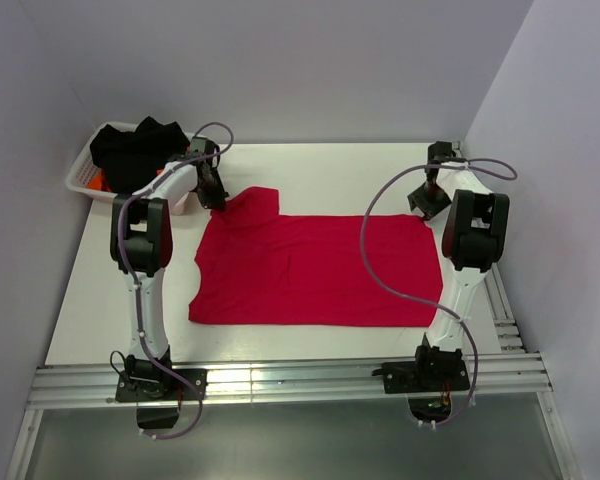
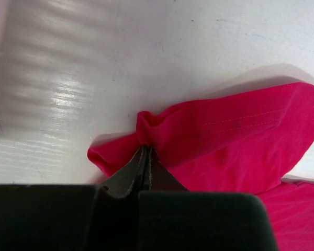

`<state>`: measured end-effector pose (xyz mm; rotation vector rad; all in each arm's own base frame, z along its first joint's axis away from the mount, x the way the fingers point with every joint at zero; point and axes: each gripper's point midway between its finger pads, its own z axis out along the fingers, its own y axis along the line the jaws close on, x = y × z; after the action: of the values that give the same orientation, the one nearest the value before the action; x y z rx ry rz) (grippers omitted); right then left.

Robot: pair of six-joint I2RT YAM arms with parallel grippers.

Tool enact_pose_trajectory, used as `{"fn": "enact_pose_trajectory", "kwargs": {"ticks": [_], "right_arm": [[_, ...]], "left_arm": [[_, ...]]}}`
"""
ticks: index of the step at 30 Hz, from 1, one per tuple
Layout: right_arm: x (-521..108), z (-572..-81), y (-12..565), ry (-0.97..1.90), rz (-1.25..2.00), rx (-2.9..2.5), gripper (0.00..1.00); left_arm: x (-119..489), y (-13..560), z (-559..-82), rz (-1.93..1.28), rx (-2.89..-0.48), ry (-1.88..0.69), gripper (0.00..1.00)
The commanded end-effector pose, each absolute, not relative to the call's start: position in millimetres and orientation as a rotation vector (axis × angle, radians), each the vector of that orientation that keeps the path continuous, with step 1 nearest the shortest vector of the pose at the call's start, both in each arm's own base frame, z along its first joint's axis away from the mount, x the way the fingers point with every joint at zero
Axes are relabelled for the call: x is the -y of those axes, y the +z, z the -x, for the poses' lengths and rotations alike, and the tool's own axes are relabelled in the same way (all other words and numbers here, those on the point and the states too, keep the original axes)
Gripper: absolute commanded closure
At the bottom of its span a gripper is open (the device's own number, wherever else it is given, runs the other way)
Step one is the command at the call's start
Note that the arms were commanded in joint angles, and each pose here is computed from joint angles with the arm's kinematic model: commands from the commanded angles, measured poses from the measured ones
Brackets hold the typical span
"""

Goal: Fold and stack the t-shirts

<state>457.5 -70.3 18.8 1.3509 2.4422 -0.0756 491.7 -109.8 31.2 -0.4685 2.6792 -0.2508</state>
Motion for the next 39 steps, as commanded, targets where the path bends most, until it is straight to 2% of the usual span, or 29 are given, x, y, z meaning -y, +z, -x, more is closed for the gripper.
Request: {"fn": "enact_pose_trajectory", "kwargs": {"ticks": [1, 2, 6, 13, 22, 32, 39], "right_arm": [[70, -440, 14, -0.124, -1.338, -2.469, 0.55], [69, -440, 16, -0.111, -1.333, -2.465, 0.75], [65, -427, 6, -0.104, -1.342, -2.488, 1.00], [65, -432, 12, -0.098, -1.331, -2.490, 1.00], [69, -452, 69, -0.061, -1.260, -2.420, 1.00], [60, -433, 112, 0.011, -1.208, -2.381, 1.00], [55, -408, 114, 0.019, -1.172, -2.399, 1.00]], "left_arm": [[96, 38, -479, 0.558, -2.692, -0.206, 1.00], [96, 39, -480, 0.560, -2.687, -0.208, 1.00], [96, 37, -480, 0.566, -2.689, -0.208, 1.00], [98, 47, -493, 0.553, -2.664, -0.218, 1.00], [96, 100, -518, 0.526, -2.547, -0.228, 1.00], [95, 128, -497, 0.517, -2.506, -0.247, 1.00], [106, 138, -481, 0.451, -2.482, -0.271, 1.00]]}}
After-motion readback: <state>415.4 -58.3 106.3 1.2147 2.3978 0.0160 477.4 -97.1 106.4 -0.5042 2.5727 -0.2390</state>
